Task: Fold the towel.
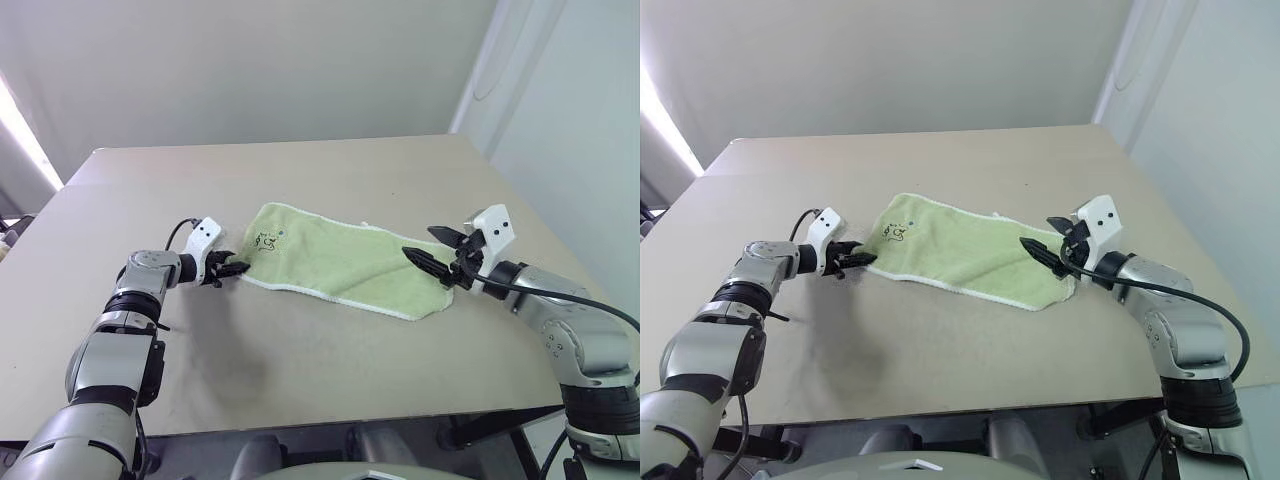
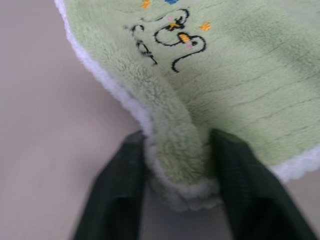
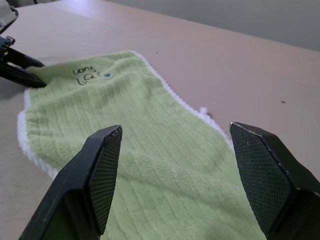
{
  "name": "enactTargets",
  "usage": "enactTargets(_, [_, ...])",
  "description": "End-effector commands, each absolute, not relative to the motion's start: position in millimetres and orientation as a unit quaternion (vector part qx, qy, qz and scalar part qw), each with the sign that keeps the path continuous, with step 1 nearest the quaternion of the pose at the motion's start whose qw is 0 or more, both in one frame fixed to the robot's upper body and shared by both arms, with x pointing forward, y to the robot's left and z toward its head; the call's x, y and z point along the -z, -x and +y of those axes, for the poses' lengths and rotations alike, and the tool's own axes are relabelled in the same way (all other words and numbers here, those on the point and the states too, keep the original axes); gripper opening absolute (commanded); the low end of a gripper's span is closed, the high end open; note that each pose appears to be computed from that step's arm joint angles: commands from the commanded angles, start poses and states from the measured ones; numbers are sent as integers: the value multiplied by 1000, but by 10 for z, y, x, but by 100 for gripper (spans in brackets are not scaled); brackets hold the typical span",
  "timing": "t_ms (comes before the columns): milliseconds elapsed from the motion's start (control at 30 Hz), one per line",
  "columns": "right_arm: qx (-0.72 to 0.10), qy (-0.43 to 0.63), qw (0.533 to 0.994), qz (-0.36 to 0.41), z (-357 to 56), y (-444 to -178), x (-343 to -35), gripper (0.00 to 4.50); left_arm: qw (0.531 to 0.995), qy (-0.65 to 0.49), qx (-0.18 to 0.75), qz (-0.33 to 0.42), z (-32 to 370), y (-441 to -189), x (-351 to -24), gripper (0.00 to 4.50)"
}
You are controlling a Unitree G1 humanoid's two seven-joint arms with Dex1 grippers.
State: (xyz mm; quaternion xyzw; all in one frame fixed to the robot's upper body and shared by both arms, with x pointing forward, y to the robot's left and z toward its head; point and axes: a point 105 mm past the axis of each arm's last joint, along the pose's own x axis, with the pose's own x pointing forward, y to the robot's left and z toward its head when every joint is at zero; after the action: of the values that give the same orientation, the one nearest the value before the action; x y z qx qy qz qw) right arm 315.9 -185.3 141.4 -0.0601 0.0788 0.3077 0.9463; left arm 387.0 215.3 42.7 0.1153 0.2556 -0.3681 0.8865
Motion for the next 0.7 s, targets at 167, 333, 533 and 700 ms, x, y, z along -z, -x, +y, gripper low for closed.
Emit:
enactTargets(167, [-318, 60, 942, 90, -1944, -3032, -1520, 362, 889, -81, 364, 265, 2289, -3877, -592, 1])
enactTargets(333, [-376, 37, 910, 171, -1926, -2682, -1344, 362, 905, -34, 337, 257, 2414, -3931, -784, 1])
enactTargets(533, [-371, 25, 893, 253, -1981, -2474, -1009, 362, 937, -6, 262, 230, 2610, -4039, -912, 1])
enactTargets(700, [-335, 34, 908, 249, -2023, -2628, -915, 362, 938, -7, 263, 224, 2546, -4068, -904, 1])
